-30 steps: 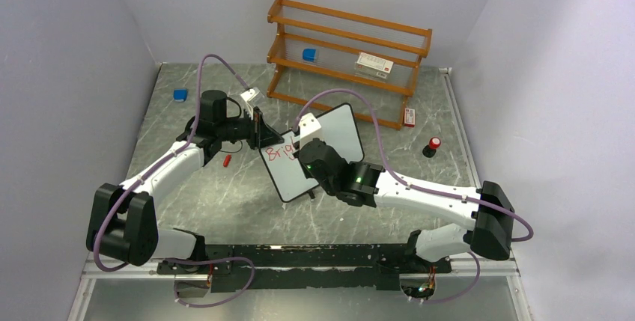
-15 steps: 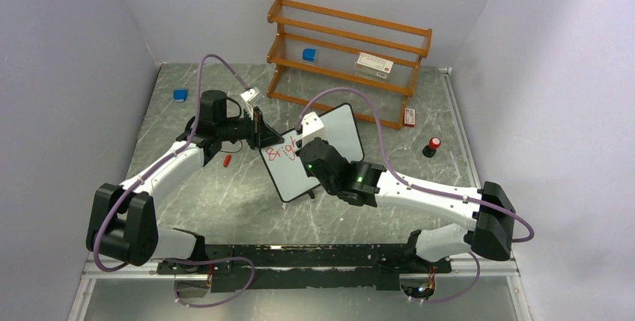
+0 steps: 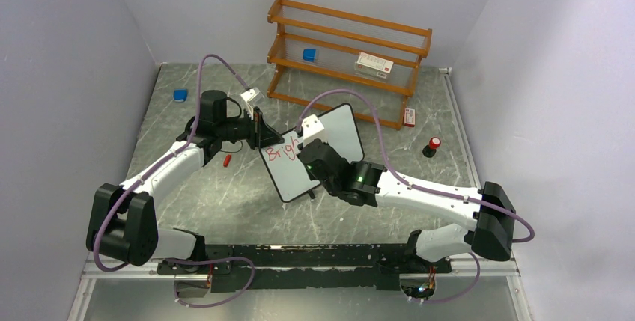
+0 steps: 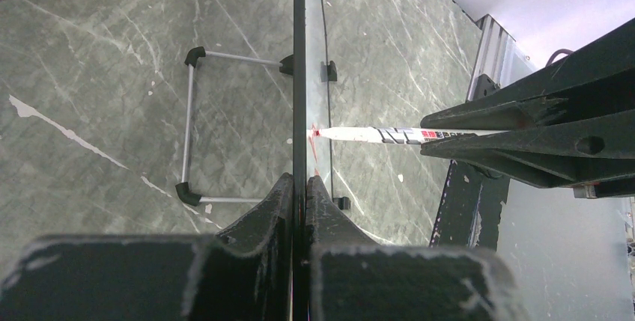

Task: Write a sentence on the whiteboard

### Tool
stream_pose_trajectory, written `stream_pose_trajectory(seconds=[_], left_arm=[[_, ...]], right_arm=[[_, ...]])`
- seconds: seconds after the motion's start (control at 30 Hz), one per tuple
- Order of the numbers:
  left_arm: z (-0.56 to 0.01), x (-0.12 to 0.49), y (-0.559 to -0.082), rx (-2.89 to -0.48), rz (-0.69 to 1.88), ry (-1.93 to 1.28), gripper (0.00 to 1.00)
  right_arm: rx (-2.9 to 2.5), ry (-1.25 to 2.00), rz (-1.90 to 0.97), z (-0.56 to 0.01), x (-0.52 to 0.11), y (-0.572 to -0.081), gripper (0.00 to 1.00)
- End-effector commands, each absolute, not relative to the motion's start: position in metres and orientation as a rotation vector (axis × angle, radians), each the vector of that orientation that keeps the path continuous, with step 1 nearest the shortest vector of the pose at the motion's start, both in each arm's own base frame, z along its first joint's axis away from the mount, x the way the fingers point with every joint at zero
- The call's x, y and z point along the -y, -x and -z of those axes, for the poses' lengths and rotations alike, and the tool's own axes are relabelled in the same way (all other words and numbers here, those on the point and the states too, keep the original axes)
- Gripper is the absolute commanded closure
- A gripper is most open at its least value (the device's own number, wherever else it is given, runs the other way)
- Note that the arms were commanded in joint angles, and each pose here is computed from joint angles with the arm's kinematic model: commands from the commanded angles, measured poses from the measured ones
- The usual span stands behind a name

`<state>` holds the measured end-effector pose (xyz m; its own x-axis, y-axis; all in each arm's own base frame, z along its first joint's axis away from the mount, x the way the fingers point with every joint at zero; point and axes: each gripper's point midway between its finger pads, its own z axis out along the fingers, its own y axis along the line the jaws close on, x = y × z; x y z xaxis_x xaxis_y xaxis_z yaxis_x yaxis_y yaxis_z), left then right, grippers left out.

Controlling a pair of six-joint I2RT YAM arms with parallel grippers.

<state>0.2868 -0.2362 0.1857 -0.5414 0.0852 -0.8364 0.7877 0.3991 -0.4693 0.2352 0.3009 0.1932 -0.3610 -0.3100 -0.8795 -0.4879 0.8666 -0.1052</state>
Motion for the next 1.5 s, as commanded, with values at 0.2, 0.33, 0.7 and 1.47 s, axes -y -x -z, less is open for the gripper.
stream_pose_trajectory(seconds=[0.2,0.33,0.7,1.47], left_arm=[[-0.188,0.24,-0.283,-1.872,1.181,-0.812,0.95],[-0.187,0.24,-0.283,-1.875,1.181,-0.813,0.95],[-0.187,0.241,-0.282,-1.876,1.184,-0.816,0.95],[-0.186,0.242,-0.281,-1.876,1.185,-0.824,0.95]], right_arm=[[-1.924,0.511,-0.248,-0.213,-0.293,-0.237,1.0],[-1.904,0.489,-0.255,-0.219,-0.291,-0.239,1.0],[-1.913,0.503,-0.254,-0.213,-0.297,-0.244,1.0],[-1.938,0.481,-0.179,-0.205,-0.285,-0.256,1.0]])
